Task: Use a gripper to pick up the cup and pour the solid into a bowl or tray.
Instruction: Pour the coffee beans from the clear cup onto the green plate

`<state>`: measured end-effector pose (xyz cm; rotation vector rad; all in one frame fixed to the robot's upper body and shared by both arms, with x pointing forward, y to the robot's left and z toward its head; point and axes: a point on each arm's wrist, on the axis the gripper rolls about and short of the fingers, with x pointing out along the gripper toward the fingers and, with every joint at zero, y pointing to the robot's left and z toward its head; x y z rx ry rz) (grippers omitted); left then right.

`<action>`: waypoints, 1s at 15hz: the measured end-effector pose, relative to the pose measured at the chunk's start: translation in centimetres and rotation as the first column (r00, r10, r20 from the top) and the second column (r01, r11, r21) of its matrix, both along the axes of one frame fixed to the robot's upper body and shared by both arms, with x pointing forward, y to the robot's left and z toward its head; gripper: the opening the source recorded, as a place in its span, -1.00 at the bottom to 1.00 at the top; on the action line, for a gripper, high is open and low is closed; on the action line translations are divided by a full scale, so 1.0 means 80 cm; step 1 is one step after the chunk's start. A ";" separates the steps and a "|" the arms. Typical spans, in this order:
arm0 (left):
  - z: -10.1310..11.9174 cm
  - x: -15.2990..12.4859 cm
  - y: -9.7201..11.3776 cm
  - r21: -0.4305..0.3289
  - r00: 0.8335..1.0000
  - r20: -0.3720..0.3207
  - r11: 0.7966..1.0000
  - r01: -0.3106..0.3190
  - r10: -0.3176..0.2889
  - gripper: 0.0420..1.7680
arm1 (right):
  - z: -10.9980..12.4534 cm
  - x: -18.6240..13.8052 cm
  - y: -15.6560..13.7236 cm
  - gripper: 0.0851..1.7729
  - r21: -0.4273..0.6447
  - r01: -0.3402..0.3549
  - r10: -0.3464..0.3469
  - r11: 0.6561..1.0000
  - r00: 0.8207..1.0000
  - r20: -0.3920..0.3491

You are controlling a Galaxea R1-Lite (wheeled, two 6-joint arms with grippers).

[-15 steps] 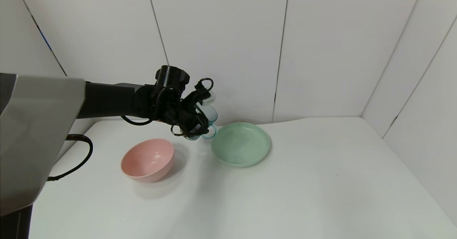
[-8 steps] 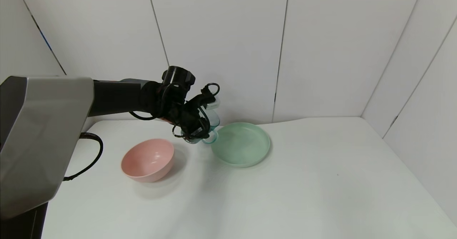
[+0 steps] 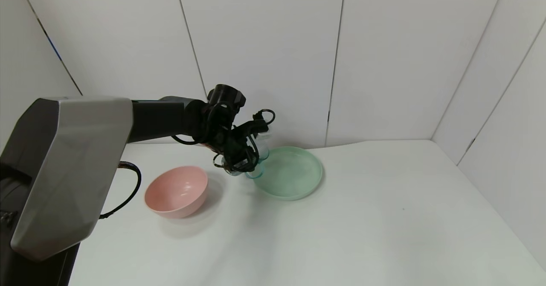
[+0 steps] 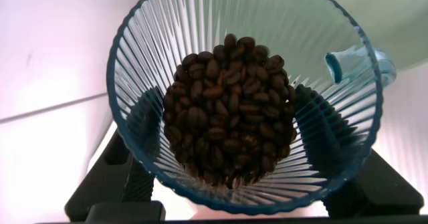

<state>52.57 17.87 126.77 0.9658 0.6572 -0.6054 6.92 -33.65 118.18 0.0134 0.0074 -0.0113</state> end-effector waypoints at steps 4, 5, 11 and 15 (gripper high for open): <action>-0.006 -0.001 -0.009 0.078 0.999 0.010 0.996 0.034 -0.034 0.47 | 0.000 0.000 0.000 0.93 0.000 0.000 0.000 1.000 1.000 0.000; -0.007 -0.001 -0.011 0.106 0.999 0.017 0.994 0.040 -0.042 0.47 | 0.000 0.000 0.000 0.93 0.000 0.000 0.000 1.000 1.000 0.000; -0.007 -0.003 -0.020 0.201 0.995 0.036 0.976 0.080 -0.089 0.47 | 0.000 0.000 0.000 0.93 0.000 -0.001 0.001 1.000 1.000 0.000; -0.004 -0.005 -0.019 0.276 0.992 0.041 0.955 0.106 -0.122 0.47 | 0.000 0.000 0.000 0.93 0.000 0.000 0.000 1.000 1.000 0.000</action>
